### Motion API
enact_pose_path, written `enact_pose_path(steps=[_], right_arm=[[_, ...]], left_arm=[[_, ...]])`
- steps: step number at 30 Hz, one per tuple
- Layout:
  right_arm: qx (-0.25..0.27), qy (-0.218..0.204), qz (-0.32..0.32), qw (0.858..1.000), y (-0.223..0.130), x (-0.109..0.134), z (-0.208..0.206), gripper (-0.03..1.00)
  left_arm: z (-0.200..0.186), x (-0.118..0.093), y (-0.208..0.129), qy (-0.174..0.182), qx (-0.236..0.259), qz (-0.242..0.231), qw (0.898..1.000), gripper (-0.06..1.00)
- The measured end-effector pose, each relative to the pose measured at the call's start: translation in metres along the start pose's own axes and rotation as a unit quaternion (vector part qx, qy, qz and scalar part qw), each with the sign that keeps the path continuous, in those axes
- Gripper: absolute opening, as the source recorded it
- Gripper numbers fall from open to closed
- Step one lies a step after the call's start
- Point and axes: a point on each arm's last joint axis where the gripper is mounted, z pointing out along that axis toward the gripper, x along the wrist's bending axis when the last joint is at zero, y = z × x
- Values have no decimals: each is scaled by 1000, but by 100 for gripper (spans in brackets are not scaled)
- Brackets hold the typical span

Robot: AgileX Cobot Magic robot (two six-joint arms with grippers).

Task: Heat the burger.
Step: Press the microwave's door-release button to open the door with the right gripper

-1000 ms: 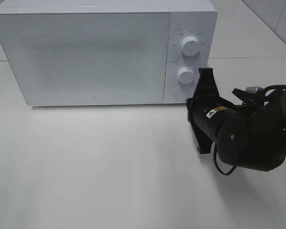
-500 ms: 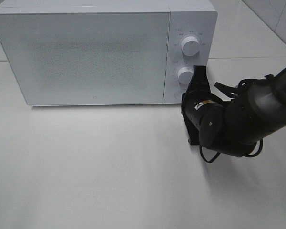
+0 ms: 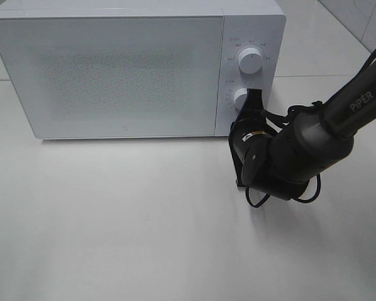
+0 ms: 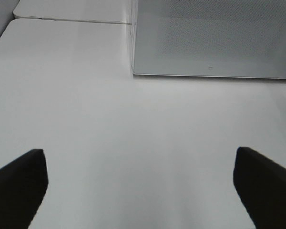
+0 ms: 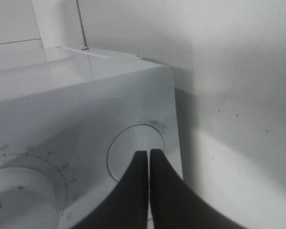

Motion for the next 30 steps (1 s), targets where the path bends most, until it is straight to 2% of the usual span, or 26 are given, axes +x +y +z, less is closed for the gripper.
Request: enact_pose_path(steps=[5,22,30], right_arm=[[-10,14,-2,1000,1,8,5,0],[-24,12,4,1000,0,8,12,0],[-33,30,-5,999,0,6,13,0]], left_arm=[[0,0,0,0,0,0,1000,98],[0,0,0,0,0,0,1000,98],[0,0,0,0,0,0,1000,98]])
